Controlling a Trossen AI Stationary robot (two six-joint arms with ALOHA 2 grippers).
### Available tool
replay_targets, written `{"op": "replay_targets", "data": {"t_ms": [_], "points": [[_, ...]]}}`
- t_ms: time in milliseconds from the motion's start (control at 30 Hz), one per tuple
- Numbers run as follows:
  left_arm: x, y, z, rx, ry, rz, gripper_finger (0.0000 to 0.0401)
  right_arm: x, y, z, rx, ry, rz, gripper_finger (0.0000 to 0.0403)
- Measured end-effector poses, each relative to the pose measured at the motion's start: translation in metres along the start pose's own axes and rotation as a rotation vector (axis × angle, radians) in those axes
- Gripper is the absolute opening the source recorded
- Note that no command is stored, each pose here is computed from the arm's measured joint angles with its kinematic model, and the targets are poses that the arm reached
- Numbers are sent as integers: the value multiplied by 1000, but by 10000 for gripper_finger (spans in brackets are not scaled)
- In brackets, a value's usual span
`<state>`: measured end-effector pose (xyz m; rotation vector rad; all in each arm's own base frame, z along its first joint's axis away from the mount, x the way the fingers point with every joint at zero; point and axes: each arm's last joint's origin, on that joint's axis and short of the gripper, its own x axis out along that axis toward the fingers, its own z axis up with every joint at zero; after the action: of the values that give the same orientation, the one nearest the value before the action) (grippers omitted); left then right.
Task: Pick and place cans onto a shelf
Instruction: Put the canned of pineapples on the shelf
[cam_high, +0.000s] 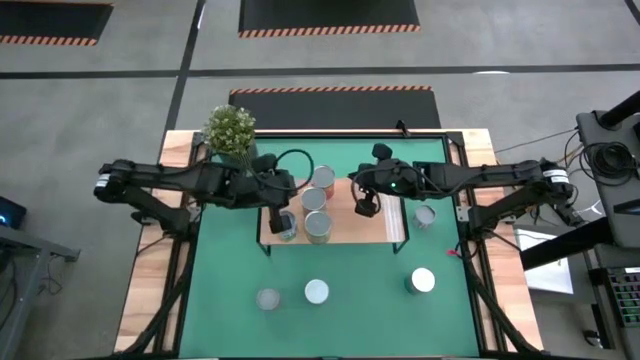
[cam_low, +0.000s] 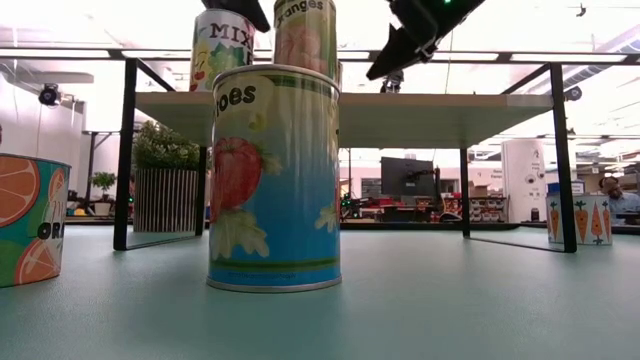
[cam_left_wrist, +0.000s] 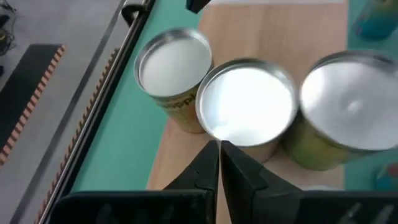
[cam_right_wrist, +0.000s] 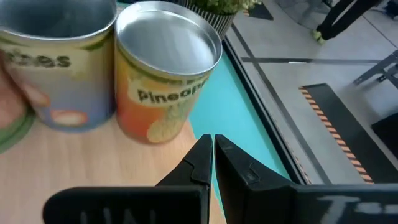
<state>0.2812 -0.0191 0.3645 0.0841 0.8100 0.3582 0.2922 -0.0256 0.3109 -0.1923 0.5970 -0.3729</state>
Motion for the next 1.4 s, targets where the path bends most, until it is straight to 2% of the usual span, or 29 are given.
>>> {"op": "replay_targets", "data": {"t_ms": [267,533,800,900,1400], "points": [[13,2,-3,6,71,27,0,22,5,-2,-28,24,-5,9],[15,2,-2,-9,71,30,0,32,6,-1,-19,3,-10,9],[27,-4,0,-12,77,6,0,33,6,1,-32,-20,-8,9],[31,-5,0,-14,88,8,0,34,8,3,-26,-47,31,9],[32,-6,4,-48,54,6,0,34,8,7,-28,-93,50,9]]}}
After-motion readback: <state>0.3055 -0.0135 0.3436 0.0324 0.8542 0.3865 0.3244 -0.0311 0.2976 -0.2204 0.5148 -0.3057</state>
